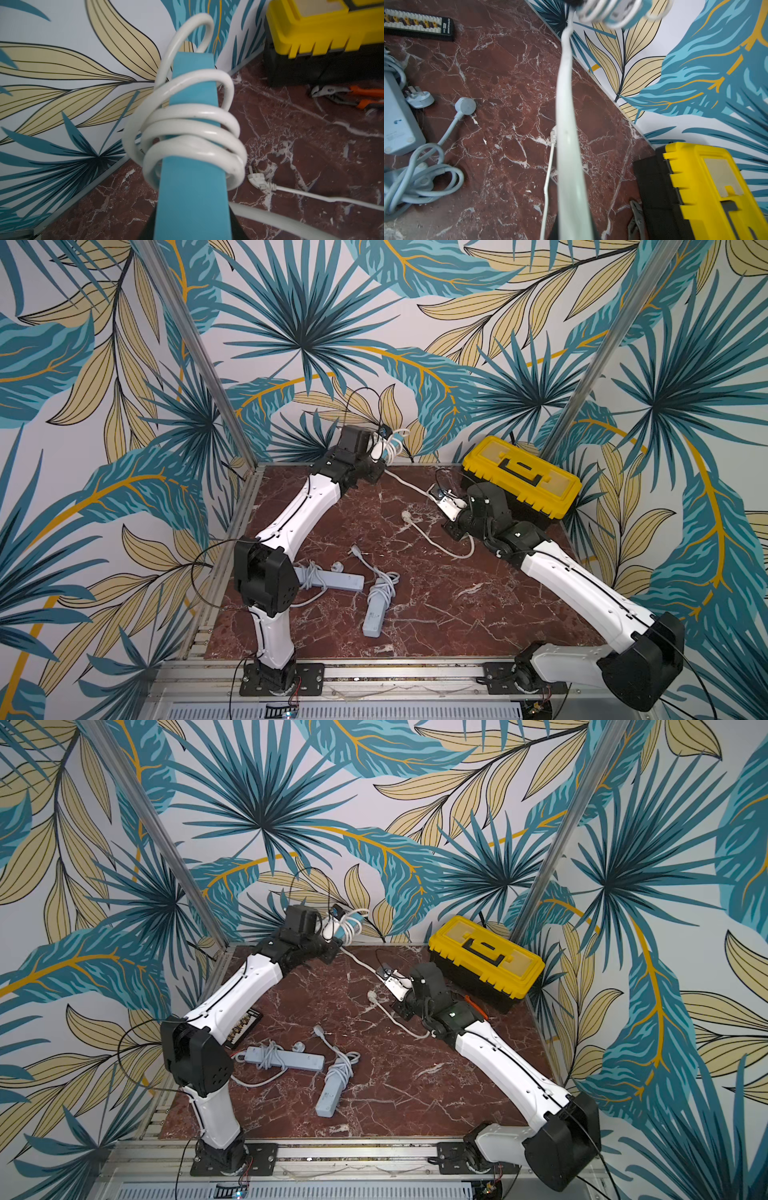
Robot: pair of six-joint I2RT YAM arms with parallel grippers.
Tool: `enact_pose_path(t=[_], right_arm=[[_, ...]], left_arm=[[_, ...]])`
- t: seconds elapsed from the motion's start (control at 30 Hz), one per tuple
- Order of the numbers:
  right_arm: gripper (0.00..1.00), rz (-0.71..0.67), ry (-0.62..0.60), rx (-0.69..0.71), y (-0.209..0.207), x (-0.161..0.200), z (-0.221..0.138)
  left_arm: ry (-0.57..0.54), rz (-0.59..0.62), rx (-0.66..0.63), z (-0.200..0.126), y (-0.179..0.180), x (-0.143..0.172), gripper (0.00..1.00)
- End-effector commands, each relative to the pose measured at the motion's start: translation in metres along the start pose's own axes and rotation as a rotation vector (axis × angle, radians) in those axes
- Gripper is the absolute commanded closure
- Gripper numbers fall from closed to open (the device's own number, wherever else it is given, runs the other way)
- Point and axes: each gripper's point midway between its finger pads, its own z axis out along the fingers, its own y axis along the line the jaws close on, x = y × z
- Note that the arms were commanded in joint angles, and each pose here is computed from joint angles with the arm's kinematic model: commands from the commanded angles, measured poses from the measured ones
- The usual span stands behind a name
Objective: Wrap the cord around the power strip
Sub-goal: Wrap the power cord around the power strip.
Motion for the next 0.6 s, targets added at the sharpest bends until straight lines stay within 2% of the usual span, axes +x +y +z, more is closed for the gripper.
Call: enact_pose_path(t=[0.0, 0.1, 0.23, 0.43, 0.57], right_arm=[[1.00, -0.118, 0.038, 0.033, -0.017, -0.009, -0.027], [1.00, -0.181, 0.064, 0.060, -0.031, -0.020, -0.027], [1.00, -0.195, 0.066, 0.078, -0.047, -0.037, -0.023], [1.00, -0.144, 0.038, 0.041, -0.070, -0.054, 0.001], [1.00, -0.074, -0.021, -0.004, -0.092, -0.065, 0.019]], left_arm=[[0.105, 0.171, -0.104, 0.007, 0.011, 0.027, 1.00], [0.098, 0.200, 0.018, 0.006, -0.029, 0.036, 1.00], [0.077, 0.221, 0.201, -0.011, -0.081, 0.044, 1.00], [0.024, 0.194, 0.491, -0.059, -0.145, 0.050, 1.00], [-0.052, 0.152, 0.750, -0.106, -0.188, 0.045, 1.00]])
